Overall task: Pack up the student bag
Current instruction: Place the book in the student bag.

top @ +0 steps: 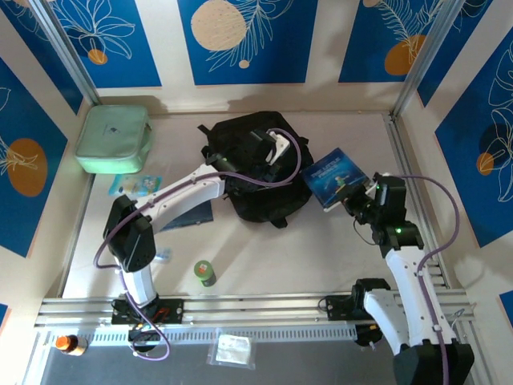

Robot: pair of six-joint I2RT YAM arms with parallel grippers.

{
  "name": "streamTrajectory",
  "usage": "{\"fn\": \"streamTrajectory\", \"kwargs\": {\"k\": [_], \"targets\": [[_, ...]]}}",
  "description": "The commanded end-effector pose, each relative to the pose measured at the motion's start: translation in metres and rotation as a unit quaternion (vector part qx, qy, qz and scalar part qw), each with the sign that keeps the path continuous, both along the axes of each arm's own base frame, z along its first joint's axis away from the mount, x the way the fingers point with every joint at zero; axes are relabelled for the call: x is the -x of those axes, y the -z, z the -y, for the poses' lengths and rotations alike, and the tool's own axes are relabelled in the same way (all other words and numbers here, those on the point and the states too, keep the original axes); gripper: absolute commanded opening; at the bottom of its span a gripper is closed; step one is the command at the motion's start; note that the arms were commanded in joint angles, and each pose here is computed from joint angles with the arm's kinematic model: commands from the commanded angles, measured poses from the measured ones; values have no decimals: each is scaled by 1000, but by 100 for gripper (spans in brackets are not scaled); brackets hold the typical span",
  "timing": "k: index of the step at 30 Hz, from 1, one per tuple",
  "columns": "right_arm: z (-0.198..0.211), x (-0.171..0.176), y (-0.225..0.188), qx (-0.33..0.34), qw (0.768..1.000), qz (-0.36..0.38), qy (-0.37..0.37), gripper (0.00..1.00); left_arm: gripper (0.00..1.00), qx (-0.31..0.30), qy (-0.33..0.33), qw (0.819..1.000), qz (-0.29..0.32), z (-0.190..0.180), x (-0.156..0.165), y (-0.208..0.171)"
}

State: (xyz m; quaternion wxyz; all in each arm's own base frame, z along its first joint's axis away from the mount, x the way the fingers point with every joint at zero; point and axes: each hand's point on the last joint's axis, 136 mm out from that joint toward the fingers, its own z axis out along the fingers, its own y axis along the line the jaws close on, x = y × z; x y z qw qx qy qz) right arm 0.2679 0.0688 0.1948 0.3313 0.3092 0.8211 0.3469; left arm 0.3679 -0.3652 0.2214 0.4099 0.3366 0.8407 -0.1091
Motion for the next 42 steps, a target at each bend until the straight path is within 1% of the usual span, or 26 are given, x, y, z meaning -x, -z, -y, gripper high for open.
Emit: {"fn": "streamTrajectory", "kwargs": {"k": [1,4,10,14,19,26,33,36,42], "targets": [[-23,-3,-9,-45,999,19,-13,7,0,76,5,996,48,12,-4,-49],[-41,-7,-6,-66,997,17,-21,7,0,94,16,994,52,17,-1,-57],[-63,-14,2,-82,996,-9,-25,7,0,109,27,992,52,22,1,-62],[-67,-22,7,-112,993,-34,-3,7,0,112,31,992,46,23,3,-61],[-76,-37,3,-145,989,-37,9,7,0,115,38,992,38,25,6,-59],[-92,-50,5,-153,987,-47,-3,7,0,123,45,991,31,28,9,-61],[-99,-57,4,-137,990,-39,-11,7,0,125,49,991,27,29,10,-59],[-101,-59,13,-127,991,-49,-8,7,0,125,49,991,25,29,10,-58],[-109,-67,45,-118,989,-93,4,7,0,131,45,990,26,29,10,-61]]}}
